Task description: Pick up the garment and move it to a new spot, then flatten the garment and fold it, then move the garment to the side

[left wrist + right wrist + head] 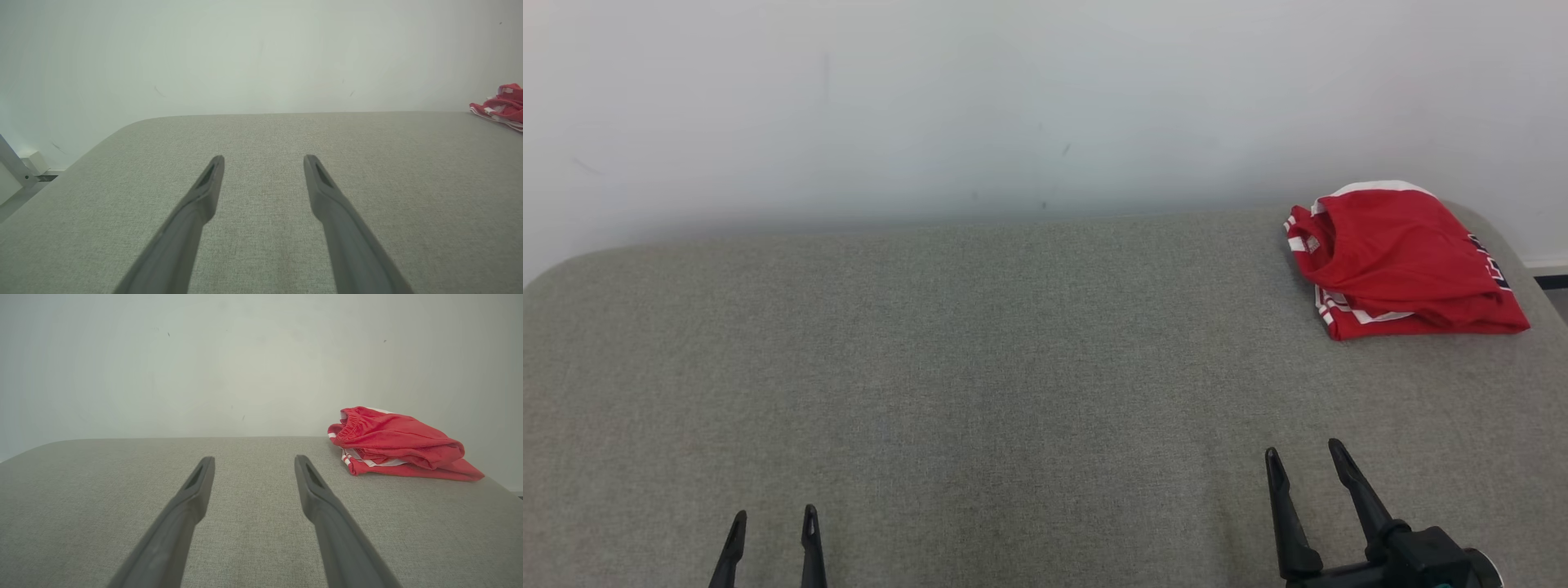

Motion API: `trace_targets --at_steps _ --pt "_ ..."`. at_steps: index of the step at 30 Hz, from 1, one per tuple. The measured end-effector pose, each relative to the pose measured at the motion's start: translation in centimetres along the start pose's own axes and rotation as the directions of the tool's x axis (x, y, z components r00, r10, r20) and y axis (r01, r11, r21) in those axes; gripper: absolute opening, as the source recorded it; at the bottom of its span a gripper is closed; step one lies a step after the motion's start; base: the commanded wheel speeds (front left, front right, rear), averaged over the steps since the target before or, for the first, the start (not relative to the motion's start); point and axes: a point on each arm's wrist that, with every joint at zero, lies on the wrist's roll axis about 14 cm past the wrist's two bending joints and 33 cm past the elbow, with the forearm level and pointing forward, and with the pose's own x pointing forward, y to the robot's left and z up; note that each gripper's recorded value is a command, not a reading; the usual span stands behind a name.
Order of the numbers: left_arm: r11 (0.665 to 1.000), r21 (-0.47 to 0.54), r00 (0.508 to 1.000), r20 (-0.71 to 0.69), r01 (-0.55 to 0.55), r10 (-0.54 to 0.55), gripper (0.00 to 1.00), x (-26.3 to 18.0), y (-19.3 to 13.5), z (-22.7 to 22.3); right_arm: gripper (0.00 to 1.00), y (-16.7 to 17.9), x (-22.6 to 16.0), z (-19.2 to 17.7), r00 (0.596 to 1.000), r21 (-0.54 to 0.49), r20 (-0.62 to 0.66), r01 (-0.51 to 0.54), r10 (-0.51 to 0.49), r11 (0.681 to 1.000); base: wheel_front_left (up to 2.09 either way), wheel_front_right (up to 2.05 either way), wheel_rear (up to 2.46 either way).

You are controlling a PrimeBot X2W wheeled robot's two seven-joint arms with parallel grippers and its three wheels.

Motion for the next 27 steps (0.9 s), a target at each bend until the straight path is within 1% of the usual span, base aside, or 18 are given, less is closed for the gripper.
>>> trace_targets --at_steps 7,8,13,15,20,21,27 --pt "1.000 0.001 1.000 0.001 -0.003 0.003 1.00 -0.1 0.0 0.0 1.00 0.0 -0.1 0.1 1.000 0.001 0.004 0.000 0.000 1.000 0.00 0.00 0.00" --pt "1.000 0.000 1.000 0.000 0.008 -0.008 0.00 -0.1 -0.2 0.0 0.00 0.0 -0.1 0.1 1.000 0.003 0.005 0.000 0.000 1.000 0.00 0.00 0.00" --pt "1.000 -0.006 0.999 -0.048 0.005 -0.006 0.00 -0.5 -0.2 -1.4 0.00 0.0 -0.8 -1.6 0.999 0.010 -0.052 0.004 -0.004 1.000 0.00 0.00 0.00" --pt "1.000 -0.019 0.998 -0.070 -0.003 0.001 0.00 -0.6 -0.1 -1.9 0.00 0.0 -1.1 -2.2 0.997 0.028 -0.075 0.011 -0.009 1.000 0.00 0.00 0.00" --pt "0.991 -0.125 0.996 -0.087 -0.038 0.027 0.00 -0.7 0.4 -2.2 0.00 -0.4 -1.0 -2.4 0.996 0.132 -0.088 0.044 -0.033 0.990 0.00 0.00 0.00" --pt "0.985 -0.163 0.996 -0.085 -0.050 0.036 0.00 -0.7 0.6 -2.1 0.00 -0.6 -0.9 -2.5 0.995 0.170 -0.094 0.056 -0.040 0.984 0.00 0.00 0.00" --pt "0.958 -0.276 0.995 -0.084 -0.074 0.052 0.00 -0.6 0.8 -1.8 0.00 -1.1 -0.5 -2.6 0.993 0.278 -0.107 0.087 -0.060 0.956 0.00 0.00 0.00"
